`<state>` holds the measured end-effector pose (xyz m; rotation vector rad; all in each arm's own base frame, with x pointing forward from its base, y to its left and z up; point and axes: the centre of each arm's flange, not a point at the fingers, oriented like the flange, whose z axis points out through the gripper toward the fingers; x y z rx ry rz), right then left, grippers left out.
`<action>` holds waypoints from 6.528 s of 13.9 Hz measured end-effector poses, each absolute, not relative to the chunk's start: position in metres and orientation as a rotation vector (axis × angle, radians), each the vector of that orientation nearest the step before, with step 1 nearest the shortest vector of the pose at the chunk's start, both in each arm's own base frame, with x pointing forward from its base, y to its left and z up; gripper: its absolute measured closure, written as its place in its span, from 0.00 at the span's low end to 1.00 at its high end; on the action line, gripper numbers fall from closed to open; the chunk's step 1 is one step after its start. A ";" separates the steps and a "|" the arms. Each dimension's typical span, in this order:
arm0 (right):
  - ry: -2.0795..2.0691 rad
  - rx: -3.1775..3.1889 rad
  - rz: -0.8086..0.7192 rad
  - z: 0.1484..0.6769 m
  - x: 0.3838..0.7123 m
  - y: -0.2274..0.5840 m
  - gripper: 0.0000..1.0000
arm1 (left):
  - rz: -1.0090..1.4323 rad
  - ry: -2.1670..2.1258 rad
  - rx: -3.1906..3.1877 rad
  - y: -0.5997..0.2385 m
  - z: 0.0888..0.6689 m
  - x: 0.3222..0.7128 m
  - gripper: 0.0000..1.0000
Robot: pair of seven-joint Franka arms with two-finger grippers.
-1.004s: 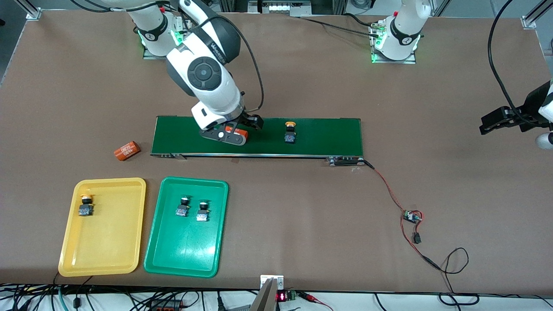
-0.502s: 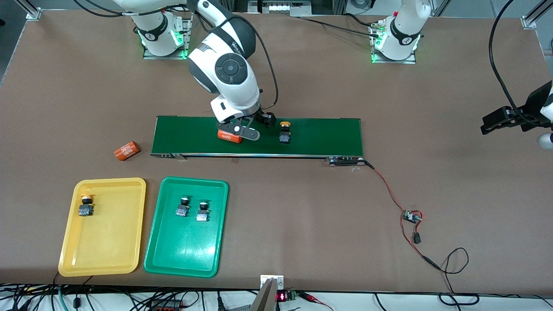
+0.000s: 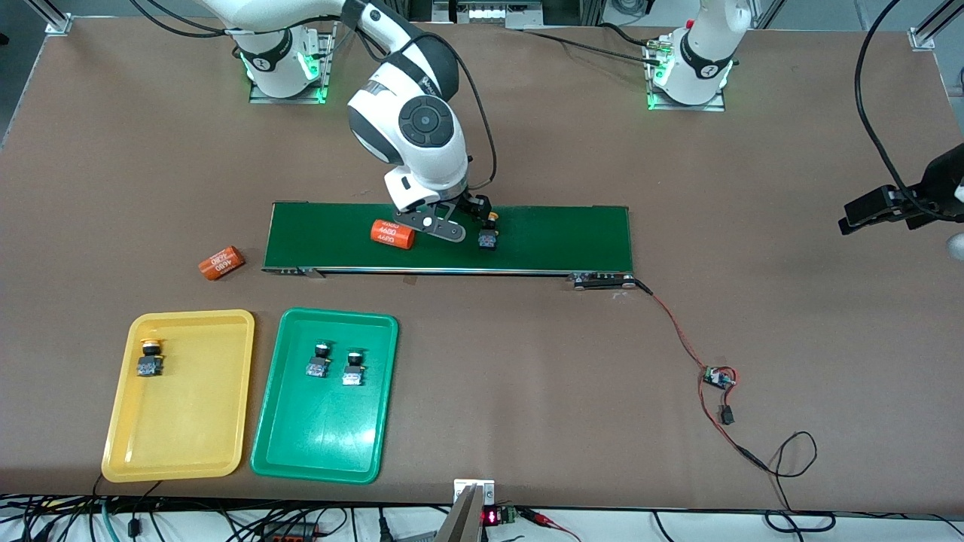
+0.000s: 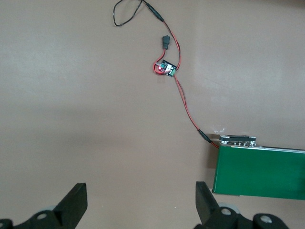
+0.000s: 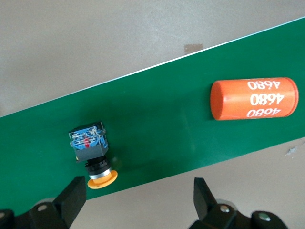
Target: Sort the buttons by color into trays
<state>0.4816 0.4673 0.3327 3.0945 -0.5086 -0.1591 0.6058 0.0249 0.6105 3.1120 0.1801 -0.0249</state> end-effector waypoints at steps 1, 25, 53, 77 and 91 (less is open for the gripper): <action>-0.509 3.091 -0.157 0.331 0.482 0.467 0.00 | -0.008 0.187 3.112 0.027 0.611 0.607 0.00; -0.358 3.051 -0.066 0.245 0.491 0.467 0.07 | -0.004 0.134 3.110 0.008 0.609 0.609 0.00; 0.081 2.926 -0.055 0.356 0.693 0.065 0.59 | -0.008 0.103 3.107 -0.003 0.608 0.609 0.00; 0.125 2.927 0.297 0.205 0.725 -0.051 0.28 | -0.004 0.092 3.108 0.004 0.609 0.609 0.00; -0.158 3.030 0.072 0.364 0.701 0.024 0.00 | -0.004 0.092 3.108 0.004 0.609 0.608 0.00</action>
